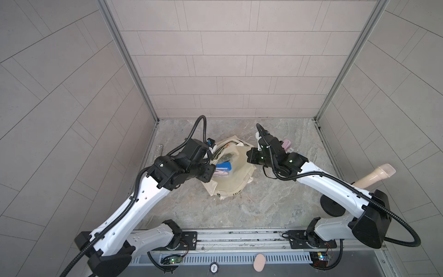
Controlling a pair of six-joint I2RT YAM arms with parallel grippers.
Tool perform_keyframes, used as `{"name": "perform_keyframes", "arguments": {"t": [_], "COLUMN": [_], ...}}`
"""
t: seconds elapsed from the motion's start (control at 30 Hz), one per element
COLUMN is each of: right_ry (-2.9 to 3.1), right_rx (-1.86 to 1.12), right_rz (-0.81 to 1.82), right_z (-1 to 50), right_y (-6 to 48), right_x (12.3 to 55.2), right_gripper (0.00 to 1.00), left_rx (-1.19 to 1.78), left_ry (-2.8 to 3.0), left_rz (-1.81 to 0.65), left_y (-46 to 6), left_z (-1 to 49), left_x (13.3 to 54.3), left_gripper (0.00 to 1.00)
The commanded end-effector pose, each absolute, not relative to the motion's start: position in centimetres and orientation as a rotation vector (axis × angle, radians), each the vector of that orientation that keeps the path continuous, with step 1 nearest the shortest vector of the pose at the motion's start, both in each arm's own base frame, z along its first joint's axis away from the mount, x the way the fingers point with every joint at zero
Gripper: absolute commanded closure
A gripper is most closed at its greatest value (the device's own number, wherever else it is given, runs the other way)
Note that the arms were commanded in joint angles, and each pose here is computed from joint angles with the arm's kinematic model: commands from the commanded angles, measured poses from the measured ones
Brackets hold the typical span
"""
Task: Take out the compass set from the canvas bag
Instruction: Adjust the canvas bag at the center of the board.
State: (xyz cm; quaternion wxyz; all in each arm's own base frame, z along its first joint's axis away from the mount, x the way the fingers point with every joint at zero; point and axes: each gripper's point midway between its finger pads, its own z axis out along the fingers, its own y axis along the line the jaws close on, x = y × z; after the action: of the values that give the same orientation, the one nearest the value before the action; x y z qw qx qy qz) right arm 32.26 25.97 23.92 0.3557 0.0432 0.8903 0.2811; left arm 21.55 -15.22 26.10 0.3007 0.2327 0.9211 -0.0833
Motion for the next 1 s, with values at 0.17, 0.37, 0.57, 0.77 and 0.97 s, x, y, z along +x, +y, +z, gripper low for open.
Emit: {"name": "perform_keyframes", "arguments": {"t": [0.17,0.37,0.57,0.77,0.97], "right_ry": [2.247,2.251,2.277,2.333,2.361], "right_rx": [0.111,0.119,0.094,0.027,-0.008], "right_rz": [0.745,0.742,0.696,0.59,0.536], "right_z": [25.7,25.1,24.2,22.5,21.5], "right_y": [25.7,25.3,24.7,23.7,22.7], "right_x": [32.4,32.1,31.9,31.1,30.4], "right_gripper": [1.0,1.0,1.0,1.0,1.0], "left_rx": [0.533,0.572,0.589,0.56,0.523], "left_ry": [2.479,2.5,2.471,2.392,2.342], "left_rz": [-0.176,-0.141,-0.094,0.099,0.127], "left_y": [-15.4,-16.7,-16.9,-14.9,-14.8], "left_z": [24.9,23.8,24.3,26.4,27.3], "left_x": [22.9,24.7,26.1,27.8,28.8], "left_gripper": [0.4,0.41,1.0,1.0,1.0]}}
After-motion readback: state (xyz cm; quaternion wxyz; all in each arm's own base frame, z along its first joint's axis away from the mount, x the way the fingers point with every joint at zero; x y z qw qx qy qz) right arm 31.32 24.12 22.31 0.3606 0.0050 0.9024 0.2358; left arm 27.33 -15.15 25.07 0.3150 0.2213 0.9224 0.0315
